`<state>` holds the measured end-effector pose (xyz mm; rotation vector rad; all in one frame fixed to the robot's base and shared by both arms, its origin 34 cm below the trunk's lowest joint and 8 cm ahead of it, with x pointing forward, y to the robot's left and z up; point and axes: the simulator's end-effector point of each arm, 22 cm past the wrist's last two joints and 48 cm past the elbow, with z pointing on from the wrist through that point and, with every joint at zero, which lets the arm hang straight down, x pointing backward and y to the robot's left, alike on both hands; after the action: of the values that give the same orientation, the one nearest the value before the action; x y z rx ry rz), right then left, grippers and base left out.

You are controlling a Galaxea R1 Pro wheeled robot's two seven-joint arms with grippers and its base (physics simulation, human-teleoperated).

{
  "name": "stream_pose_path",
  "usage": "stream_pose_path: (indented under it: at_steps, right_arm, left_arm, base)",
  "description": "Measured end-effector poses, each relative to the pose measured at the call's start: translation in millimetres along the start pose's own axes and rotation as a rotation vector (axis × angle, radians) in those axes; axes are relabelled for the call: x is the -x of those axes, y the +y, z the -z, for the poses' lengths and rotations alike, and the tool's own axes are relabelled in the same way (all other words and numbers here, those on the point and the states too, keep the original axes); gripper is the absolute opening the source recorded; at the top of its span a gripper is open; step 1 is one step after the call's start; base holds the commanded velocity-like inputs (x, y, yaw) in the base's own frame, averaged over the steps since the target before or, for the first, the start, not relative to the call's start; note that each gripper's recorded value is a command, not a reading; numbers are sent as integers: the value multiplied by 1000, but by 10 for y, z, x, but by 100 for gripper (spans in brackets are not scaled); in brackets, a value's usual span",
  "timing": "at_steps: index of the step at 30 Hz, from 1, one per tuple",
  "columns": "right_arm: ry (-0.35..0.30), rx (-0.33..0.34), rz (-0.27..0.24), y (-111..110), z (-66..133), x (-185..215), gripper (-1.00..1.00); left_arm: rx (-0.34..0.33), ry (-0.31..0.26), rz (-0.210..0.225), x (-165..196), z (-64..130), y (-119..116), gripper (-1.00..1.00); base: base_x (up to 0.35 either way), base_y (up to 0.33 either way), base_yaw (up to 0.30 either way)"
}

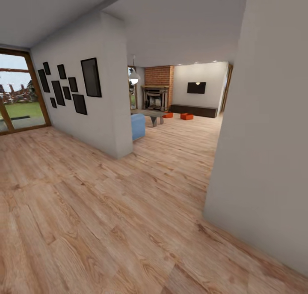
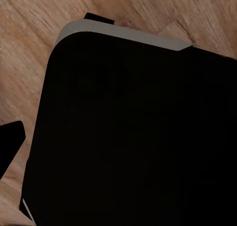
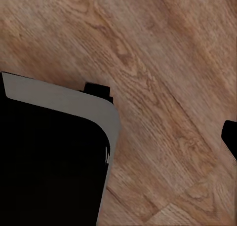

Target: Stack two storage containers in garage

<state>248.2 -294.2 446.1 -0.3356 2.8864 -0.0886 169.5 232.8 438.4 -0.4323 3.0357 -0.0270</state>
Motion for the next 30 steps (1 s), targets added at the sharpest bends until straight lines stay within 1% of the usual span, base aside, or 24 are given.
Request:
stream_pose_path:
  at_steps: [5,8,30]
  right_arm:
    - [0,0,0,0,0,0,100]
    - [0,0,0,-2,1,-1,100]
    - [-8,-1,2,-11,3,14,100]
  left_arm:
    - [0,-1,-2,5,0,-2,100]
    - [0,0,-1,0,1,-1,100]
    - [0,1,1,-4,1,-1,100]
  base:
    - [0,0,238]
    - [152,0,46]
    - [311,0,3]
